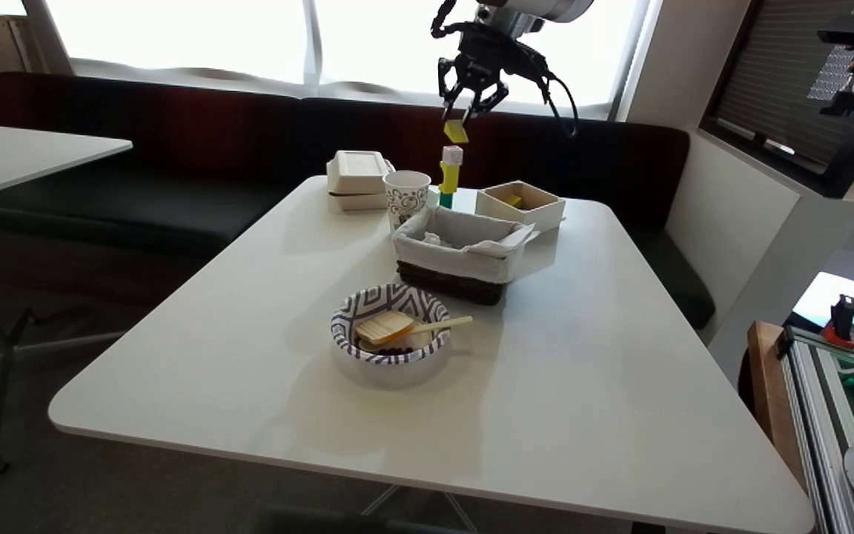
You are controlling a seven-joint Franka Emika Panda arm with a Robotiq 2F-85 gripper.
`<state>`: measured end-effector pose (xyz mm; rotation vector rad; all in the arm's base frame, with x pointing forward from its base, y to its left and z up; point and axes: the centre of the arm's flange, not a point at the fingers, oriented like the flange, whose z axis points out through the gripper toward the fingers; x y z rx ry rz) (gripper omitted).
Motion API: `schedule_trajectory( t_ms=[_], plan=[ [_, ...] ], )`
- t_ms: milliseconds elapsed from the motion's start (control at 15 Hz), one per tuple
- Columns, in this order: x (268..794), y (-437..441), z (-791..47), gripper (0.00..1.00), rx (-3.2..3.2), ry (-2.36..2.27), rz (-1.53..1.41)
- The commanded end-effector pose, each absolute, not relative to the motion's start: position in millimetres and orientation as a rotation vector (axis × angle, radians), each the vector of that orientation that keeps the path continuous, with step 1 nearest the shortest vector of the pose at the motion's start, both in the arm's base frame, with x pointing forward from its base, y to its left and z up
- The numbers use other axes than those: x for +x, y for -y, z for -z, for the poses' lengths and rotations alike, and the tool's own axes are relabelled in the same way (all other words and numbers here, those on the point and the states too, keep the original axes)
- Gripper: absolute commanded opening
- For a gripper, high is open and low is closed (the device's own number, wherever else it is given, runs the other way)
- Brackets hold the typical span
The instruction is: Remove a block from the box and put it on the tower
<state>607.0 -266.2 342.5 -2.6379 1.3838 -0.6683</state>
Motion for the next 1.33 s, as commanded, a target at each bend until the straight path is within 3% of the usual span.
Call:
schedule_trajectory(
  t_ms=[0, 1267],
  plan=[
    [616, 270, -335, 0.1, -2.674, -1.356, 0.653],
    [626, 278, -319, 0.1, -2.704, -1.333, 0.61]
  ],
)
